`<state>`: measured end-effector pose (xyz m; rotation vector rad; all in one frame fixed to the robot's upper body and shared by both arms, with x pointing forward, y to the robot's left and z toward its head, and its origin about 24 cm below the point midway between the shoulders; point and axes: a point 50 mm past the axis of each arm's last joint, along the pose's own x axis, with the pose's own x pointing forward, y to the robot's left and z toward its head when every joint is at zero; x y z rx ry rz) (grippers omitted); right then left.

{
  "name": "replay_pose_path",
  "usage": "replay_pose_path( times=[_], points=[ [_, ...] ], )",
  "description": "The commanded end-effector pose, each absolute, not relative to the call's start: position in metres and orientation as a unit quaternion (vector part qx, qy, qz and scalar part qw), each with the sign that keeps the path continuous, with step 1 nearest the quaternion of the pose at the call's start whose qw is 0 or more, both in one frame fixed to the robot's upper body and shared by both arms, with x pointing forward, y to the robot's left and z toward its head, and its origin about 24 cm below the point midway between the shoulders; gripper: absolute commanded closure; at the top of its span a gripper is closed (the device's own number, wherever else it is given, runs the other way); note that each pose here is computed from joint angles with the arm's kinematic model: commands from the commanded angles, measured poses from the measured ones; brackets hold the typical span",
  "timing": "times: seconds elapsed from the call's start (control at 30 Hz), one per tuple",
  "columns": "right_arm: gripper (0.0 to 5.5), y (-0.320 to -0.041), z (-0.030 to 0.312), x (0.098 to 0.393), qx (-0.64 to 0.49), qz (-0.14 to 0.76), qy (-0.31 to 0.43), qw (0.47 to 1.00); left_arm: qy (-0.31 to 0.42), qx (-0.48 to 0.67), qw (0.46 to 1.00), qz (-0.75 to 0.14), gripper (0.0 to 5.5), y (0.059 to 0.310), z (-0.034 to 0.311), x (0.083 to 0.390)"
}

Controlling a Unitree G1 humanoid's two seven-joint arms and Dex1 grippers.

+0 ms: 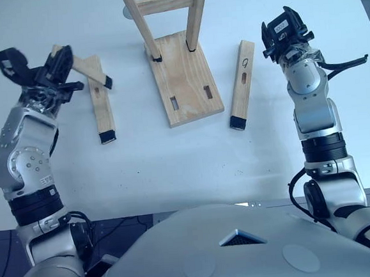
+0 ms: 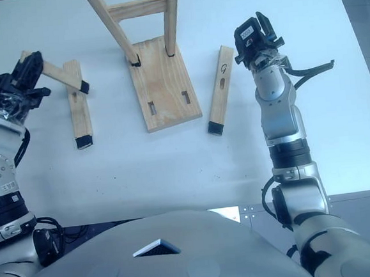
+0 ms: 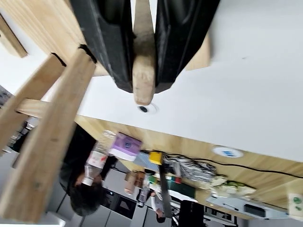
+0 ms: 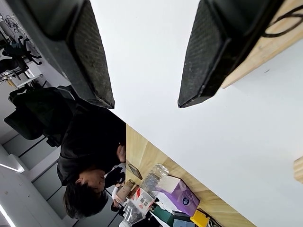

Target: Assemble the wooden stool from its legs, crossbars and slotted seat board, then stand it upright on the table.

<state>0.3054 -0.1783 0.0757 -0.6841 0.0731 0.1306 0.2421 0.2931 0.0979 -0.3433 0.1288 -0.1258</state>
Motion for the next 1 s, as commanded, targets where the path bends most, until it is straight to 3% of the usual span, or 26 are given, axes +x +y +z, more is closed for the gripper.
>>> replay_pose_path(
  times=[0.03,0.43,0.73,1.0],
  points=[
    [3.03,-0.171,0.073,0.303,-0.33,0.069,0.032,0.941,0.049,-0.173,0.982,-0.061,5.12,0.313,0.102,0.243],
    [3.03,-0.17,0.071,0.302,-0.335,0.074,0.036,0.938,0.087,-0.217,0.972,-0.028,5.12,0.313,0.067,0.238],
    [3.03,-0.171,0.069,0.299,-0.339,0.071,0.038,0.937,0.095,-0.156,0.983,-0.025,5.12,0.317,0.067,0.232],
    [3.03,-0.171,0.066,0.295,-0.343,0.072,0.042,0.936,0.118,-0.097,0.988,0.028,5.12,0.307,0.039,0.22]
  ],
)
